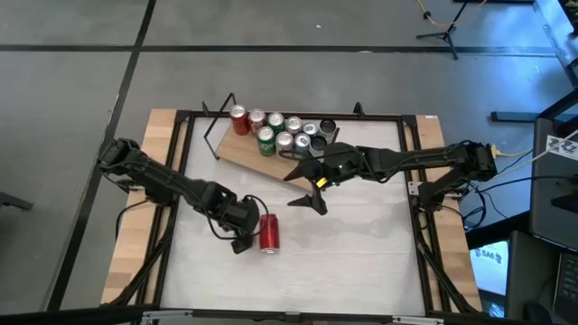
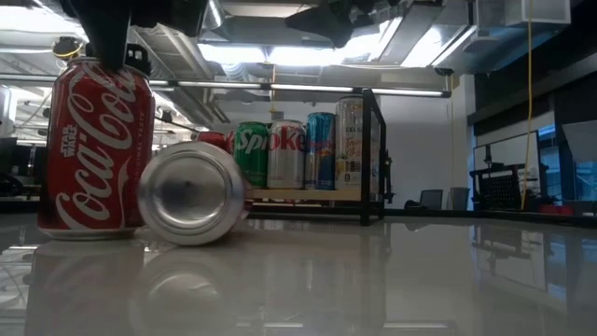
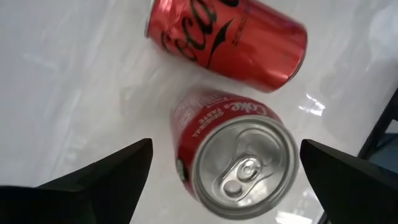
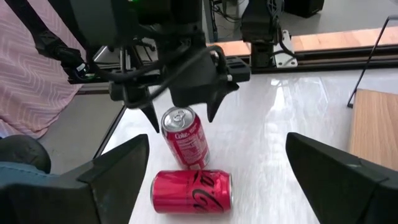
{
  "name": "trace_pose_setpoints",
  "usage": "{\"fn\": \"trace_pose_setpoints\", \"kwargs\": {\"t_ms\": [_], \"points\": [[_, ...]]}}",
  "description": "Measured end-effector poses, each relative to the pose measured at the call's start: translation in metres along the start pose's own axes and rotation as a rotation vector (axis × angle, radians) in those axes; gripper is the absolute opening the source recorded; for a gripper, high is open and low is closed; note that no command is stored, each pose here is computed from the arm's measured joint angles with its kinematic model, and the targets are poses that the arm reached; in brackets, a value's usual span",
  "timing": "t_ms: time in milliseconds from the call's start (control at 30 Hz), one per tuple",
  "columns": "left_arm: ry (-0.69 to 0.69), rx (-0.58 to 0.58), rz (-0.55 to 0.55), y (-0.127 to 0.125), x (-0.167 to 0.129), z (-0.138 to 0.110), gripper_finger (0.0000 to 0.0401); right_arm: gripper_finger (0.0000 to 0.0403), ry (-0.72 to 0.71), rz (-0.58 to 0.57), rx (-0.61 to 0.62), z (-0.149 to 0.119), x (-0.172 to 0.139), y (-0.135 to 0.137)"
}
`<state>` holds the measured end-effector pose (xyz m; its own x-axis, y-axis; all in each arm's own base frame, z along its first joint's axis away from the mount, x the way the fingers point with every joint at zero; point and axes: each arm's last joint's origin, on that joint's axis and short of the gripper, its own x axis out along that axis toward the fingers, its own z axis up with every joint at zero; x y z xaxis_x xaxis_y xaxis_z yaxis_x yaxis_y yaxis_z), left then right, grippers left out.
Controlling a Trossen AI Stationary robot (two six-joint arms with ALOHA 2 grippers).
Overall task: Place canned beverage on shelf
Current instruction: Put the red white soda can on the shelf aligned with other red white soda can
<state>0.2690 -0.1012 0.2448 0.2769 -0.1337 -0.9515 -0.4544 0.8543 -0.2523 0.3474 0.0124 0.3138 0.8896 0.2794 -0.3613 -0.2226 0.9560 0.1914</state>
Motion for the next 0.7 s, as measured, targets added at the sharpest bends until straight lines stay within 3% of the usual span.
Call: {"fn": "trace_pose_setpoints", "kwargs": {"t_ms": [700], "points": [[-0.071, 0.063, 0.052, -0.014, 0.011, -0.008, 0.0394, 0.0372, 0.025, -0.003, 0.007, -0.003, 0.0, 0.0]]}}
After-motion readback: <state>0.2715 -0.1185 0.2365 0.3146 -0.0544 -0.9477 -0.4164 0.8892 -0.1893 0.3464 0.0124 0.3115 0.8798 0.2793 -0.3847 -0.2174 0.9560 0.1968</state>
